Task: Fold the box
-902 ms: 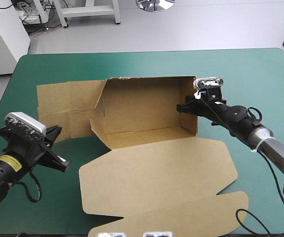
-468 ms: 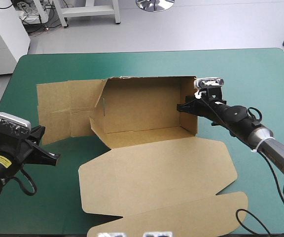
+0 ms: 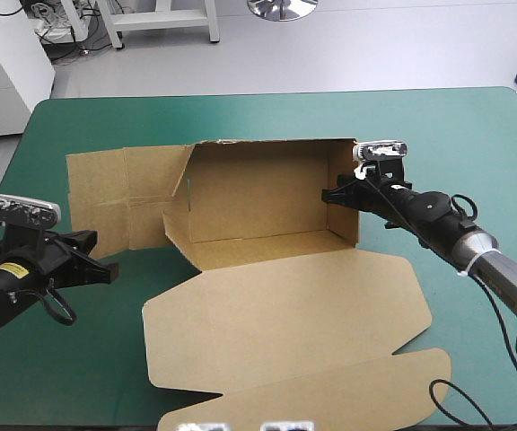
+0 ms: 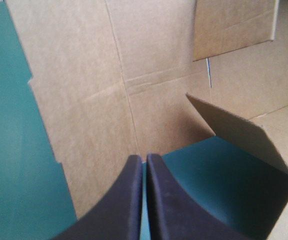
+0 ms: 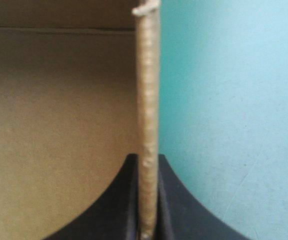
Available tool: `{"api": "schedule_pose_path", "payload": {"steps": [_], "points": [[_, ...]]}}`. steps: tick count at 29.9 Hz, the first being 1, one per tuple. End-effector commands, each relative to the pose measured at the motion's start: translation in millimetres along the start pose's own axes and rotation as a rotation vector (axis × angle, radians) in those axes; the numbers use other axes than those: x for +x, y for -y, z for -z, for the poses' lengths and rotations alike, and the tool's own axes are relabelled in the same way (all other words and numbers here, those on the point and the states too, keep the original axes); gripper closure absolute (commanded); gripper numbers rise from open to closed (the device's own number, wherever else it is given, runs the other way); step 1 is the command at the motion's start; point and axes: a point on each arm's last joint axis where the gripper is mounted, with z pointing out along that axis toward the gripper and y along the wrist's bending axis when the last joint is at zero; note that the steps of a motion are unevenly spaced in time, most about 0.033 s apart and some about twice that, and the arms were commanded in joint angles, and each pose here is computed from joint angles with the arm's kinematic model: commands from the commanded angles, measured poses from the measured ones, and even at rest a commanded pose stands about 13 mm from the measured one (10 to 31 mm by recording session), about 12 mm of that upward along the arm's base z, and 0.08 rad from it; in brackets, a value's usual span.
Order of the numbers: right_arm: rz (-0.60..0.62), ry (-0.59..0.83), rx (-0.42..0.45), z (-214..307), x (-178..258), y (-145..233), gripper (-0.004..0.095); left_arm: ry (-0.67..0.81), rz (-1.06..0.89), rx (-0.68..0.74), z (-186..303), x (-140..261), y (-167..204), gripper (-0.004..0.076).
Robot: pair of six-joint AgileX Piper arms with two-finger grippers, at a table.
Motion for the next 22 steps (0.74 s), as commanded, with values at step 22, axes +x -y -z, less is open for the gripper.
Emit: {"api": "schedule_pose_path", "payload": {"steps": [22], "points": [[0.002,-0.097,-0.057,2.7,5.7,-2.4,0.0925,0.2,0.536,0.122,-20.3,-20.1,-63.6,0.0712]]}}
